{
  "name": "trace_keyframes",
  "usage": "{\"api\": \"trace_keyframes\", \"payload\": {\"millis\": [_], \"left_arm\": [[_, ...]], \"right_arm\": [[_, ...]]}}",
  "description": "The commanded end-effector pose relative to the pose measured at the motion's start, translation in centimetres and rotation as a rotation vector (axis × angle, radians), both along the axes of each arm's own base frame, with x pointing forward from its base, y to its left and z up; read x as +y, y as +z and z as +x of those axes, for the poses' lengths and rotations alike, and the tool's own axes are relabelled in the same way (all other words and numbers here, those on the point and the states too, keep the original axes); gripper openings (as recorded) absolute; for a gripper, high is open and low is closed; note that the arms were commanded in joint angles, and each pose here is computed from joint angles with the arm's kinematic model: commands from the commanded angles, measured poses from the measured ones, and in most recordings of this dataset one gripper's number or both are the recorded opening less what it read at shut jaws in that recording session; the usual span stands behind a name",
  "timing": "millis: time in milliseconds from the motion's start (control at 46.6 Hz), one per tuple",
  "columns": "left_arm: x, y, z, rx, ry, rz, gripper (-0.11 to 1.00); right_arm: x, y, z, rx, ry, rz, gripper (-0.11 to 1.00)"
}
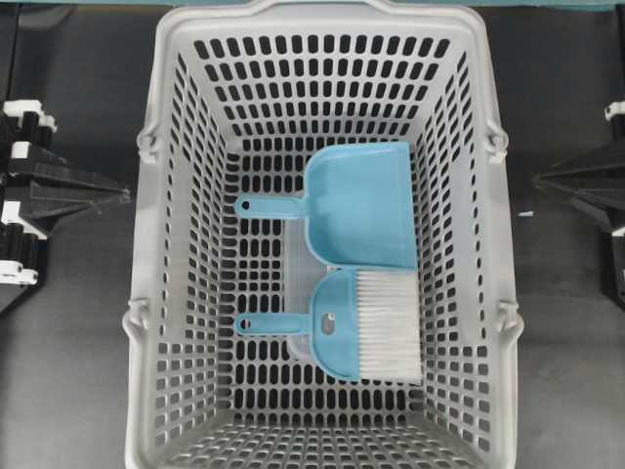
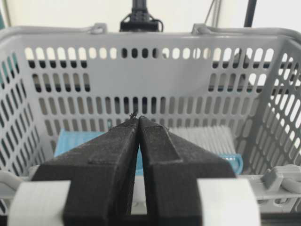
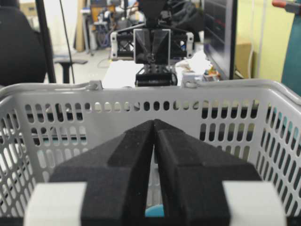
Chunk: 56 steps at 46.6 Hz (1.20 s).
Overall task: Pick up the hand brush from the shopping basket with the left arm.
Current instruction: 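Move the left gripper into the basket toward the blue brush handle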
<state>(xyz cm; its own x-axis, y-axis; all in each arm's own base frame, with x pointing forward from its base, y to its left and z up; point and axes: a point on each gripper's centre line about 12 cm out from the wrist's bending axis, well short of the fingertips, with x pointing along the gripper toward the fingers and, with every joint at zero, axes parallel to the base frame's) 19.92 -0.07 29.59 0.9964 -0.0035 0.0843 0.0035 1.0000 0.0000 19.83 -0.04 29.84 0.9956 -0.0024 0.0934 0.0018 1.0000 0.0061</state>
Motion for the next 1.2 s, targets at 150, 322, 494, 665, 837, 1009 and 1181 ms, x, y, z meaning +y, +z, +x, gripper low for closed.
{"api": "trace_keyframes", "payload": {"millis": [150, 322, 494, 665, 837, 1009, 1181], "left_arm": [[-0.1, 3.9, 2.3, 0.124, -0.002, 0.01, 0.0], [-0.6, 6.0, 4.8, 0.271, -0.02, 0.017, 0.0], [-1.5, 7.3, 7.8, 0.421, -0.045, 0.032, 0.0], [-2.8, 7.5, 10.6, 0.595, -0.072, 0.037, 0.0], [-3.3, 6.7, 12.4, 0.724, -0.078, 0.043, 0.0], [-3.5, 6.8, 13.6, 0.734, -0.07, 0.016, 0.0], [-3.5, 6.3, 14.7, 0.794, -0.045, -0.042, 0.0]], "right_arm": [[-0.8, 0.0, 0.3, 0.013, -0.039, 0.028, 0.0], [-0.8, 0.3, 0.5, 0.076, -0.037, 0.029, 0.0], [-0.7, 0.9, 0.7, 0.18, -0.031, 0.034, 0.0], [-0.6, 1.7, 0.7, 0.283, -0.03, 0.031, 0.0], [-0.5, 1.4, 0.5, 0.343, -0.026, 0.03, 0.02], [-0.5, 1.3, 0.6, 0.348, -0.025, 0.036, 0.41], [-0.5, 1.0, 0.7, 0.361, -0.025, 0.036, 0.81]]}}
